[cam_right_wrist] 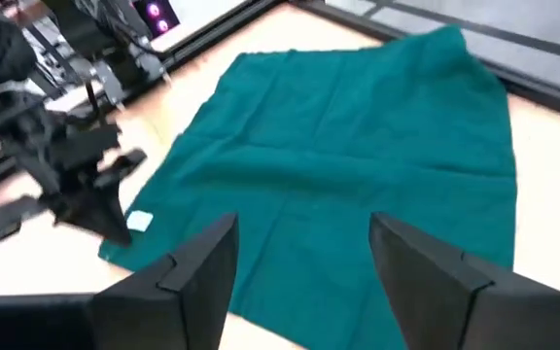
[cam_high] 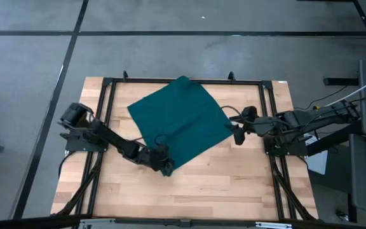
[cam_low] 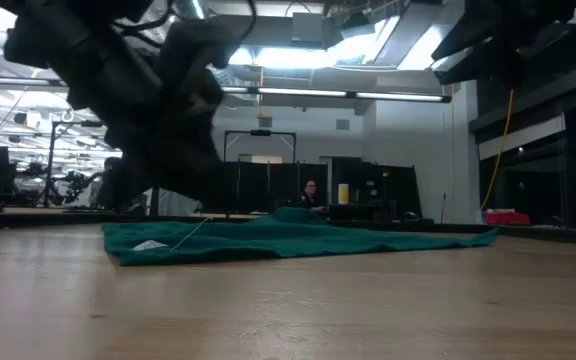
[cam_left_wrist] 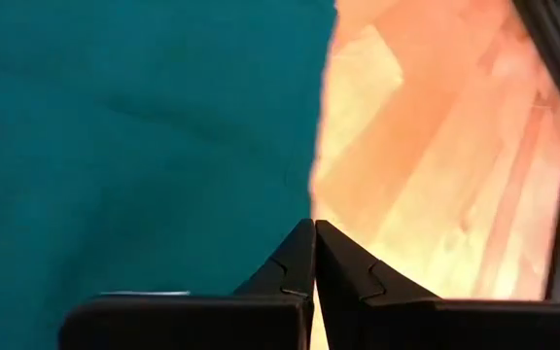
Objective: Fold microfiber towels
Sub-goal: Prepare the green towel for folding, then fold the green towel
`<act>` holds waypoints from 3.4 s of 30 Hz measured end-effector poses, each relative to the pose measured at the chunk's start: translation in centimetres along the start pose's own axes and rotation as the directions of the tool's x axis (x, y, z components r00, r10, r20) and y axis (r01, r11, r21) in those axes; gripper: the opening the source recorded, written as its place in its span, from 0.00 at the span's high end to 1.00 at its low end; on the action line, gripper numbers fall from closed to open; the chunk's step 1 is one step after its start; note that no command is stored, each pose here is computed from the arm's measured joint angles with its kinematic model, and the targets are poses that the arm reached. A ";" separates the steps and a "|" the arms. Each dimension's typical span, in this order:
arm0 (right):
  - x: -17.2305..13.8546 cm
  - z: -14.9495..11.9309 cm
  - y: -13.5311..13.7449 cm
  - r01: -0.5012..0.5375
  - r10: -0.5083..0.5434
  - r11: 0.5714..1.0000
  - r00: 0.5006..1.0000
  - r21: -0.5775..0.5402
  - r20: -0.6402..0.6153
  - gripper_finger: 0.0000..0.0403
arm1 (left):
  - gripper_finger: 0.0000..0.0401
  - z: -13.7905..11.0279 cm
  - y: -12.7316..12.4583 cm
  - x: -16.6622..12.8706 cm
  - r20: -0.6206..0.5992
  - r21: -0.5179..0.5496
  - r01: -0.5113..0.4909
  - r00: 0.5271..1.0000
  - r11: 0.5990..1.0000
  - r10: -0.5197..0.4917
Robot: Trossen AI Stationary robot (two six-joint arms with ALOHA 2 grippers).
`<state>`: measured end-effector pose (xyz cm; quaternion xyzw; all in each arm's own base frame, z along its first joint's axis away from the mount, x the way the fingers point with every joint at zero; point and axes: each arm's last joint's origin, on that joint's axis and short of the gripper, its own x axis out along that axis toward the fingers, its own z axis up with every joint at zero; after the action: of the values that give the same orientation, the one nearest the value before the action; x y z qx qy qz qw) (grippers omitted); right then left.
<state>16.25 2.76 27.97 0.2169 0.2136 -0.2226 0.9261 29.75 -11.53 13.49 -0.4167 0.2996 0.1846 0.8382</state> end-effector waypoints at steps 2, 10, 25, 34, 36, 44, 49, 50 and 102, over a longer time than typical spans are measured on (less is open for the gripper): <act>-0.5 0.2 -0.2 -0.012 0.012 1.000 1.000 0.008 0.017 0.45 | 0.99 -0.2 -0.4 0.4 -0.013 0.000 -0.012 1.000 1.000 0.012; -1.2 0.4 -0.6 -0.041 0.041 0.999 0.999 0.016 0.022 0.52 | 1.00 -3.1 -0.5 -0.6 -0.179 0.045 -0.172 0.968 0.984 0.178; -1.4 0.4 -0.1 -0.106 0.106 0.993 0.994 0.054 0.004 0.47 | 0.99 -7.4 3.4 -10.7 -0.171 -0.009 -0.702 0.703 0.712 0.691; -1.5 0.2 0.1 -0.118 0.119 0.992 0.993 0.047 -0.003 0.47 | 1.00 -3.1 0.7 -10.7 0.080 -0.037 -0.343 0.935 0.939 0.345; -1.5 0.2 0.1 -0.118 0.118 0.992 0.993 0.037 -0.003 0.49 | 0.99 -0.9 -0.5 -8.5 0.050 0.014 -0.253 0.966 0.967 0.252; -1.9 0.1 0.2 -0.156 0.157 0.987 0.987 0.031 -0.017 0.52 | 1.00 6.4 -1.6 -0.4 0.055 0.111 -0.134 0.990 0.985 0.129; -3.0 0.3 -0.1 -0.206 0.206 0.977 0.979 0.051 0.010 0.53 | 1.00 8.7 -2.9 4.4 -0.019 0.201 -0.117 0.992 0.972 0.124; -3.3 0.3 -0.2 -0.216 0.215 0.975 0.976 0.059 0.017 0.53 | 1.00 8.7 -3.1 5.1 -0.027 0.208 -0.126 0.991 0.970 0.135; -5.1 0.3 -0.3 -0.410 0.409 0.912 0.912 0.002 -0.037 0.39 | 1.00 8.3 -12.9 3.2 0.016 0.474 -0.189 0.978 0.860 0.207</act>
<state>12.03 4.01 30.67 0.2582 0.1811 -0.0191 0.9488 42.26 -12.18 22.93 -0.1702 0.3916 0.1835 0.8854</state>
